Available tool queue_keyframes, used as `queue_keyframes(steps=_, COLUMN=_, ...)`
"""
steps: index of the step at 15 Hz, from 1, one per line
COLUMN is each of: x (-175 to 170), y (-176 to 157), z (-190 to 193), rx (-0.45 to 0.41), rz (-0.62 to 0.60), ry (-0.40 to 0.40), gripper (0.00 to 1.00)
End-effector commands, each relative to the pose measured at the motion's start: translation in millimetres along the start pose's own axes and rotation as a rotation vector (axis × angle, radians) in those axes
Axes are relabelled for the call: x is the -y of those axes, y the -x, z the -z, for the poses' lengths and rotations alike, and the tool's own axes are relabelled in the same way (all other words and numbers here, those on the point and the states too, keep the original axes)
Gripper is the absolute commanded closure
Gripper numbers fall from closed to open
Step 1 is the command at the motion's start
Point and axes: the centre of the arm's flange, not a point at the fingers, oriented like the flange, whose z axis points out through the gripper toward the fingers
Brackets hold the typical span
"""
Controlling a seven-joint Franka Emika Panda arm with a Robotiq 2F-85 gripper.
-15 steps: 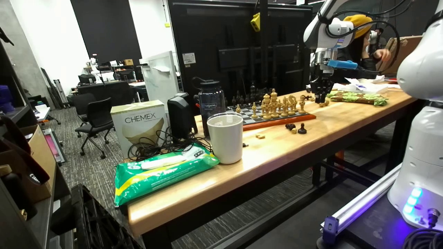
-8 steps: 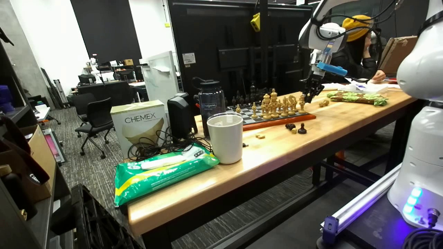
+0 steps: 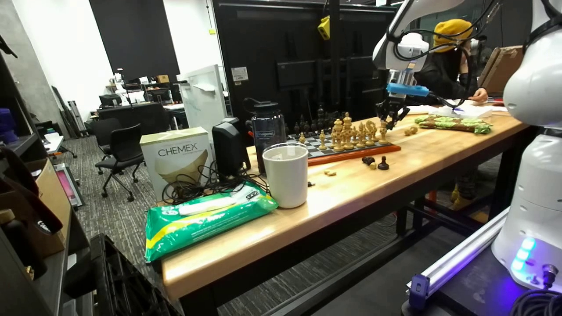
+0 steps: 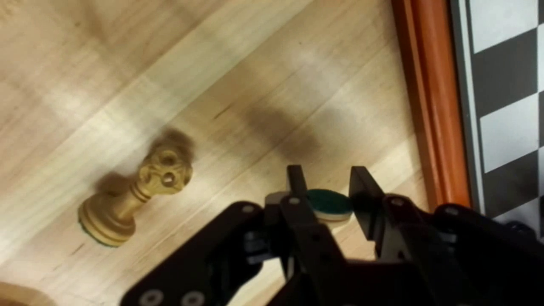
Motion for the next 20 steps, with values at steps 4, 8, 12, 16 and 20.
queue_keyframes(steps=4, x=13, y=12, z=6, rx=0.012, rz=-0.315, ry=0.143, gripper=0.92)
queue_keyframes(steps=8, x=13, y=7, z=-5, rx=0.01, rz=-0.297, ry=0.138, gripper=0.69)
queue_keyframes(steps=12, x=14, y=7, z=-5, rx=0.014, rz=-0.301, ry=0.139, gripper=0.69)
queue_keyframes(steps=16, x=15, y=5, z=-5, rx=0.015, rz=-0.324, ry=0.121, gripper=0.92)
queue_keyframes(steps=20, x=20, y=-1, z=-8, rx=0.028, rz=-0.449, ry=0.129, gripper=0.92)
